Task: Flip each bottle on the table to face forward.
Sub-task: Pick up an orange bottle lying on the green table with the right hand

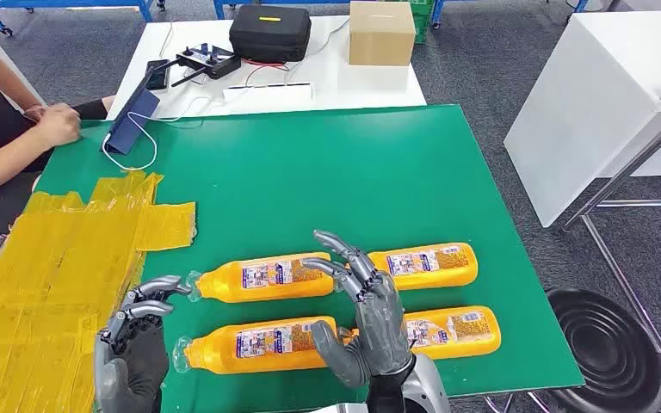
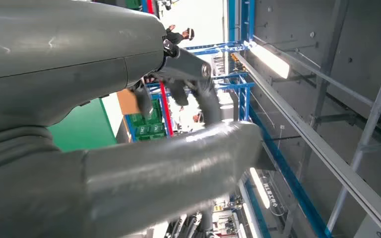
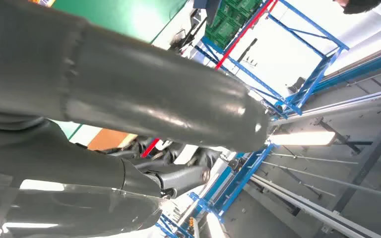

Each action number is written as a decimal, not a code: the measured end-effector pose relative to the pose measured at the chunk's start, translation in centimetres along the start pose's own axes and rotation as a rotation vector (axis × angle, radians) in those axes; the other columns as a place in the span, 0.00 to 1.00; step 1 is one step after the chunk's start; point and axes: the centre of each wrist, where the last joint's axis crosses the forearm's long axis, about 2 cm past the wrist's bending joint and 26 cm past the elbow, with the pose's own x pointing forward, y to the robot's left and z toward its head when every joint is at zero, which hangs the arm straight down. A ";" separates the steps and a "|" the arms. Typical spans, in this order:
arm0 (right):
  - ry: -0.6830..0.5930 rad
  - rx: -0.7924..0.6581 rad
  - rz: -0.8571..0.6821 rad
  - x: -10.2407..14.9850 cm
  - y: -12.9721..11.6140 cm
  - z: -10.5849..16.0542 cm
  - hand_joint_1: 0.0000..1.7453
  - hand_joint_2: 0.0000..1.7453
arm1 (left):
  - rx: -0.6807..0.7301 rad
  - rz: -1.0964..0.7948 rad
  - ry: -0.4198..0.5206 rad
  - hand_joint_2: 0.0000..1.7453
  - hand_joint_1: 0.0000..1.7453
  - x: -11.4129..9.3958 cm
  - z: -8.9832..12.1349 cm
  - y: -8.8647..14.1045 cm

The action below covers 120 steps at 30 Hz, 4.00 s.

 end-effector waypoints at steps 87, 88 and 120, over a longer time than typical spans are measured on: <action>0.344 1.261 0.088 -11.6 -2.4 4.4 0.00 1.00 | 0.393 -0.077 0.083 0.00 0.00 -3.4 0.9 11.1; 0.341 1.256 0.076 -11.5 -2.0 4.3 0.00 1.00 | 0.393 -0.076 0.084 0.00 0.00 -3.5 0.9 11.1; 0.230 1.060 -0.021 -7.8 3.2 3.9 0.00 1.00 | 0.397 -0.061 0.116 0.00 0.00 -3.3 2.2 10.7</action>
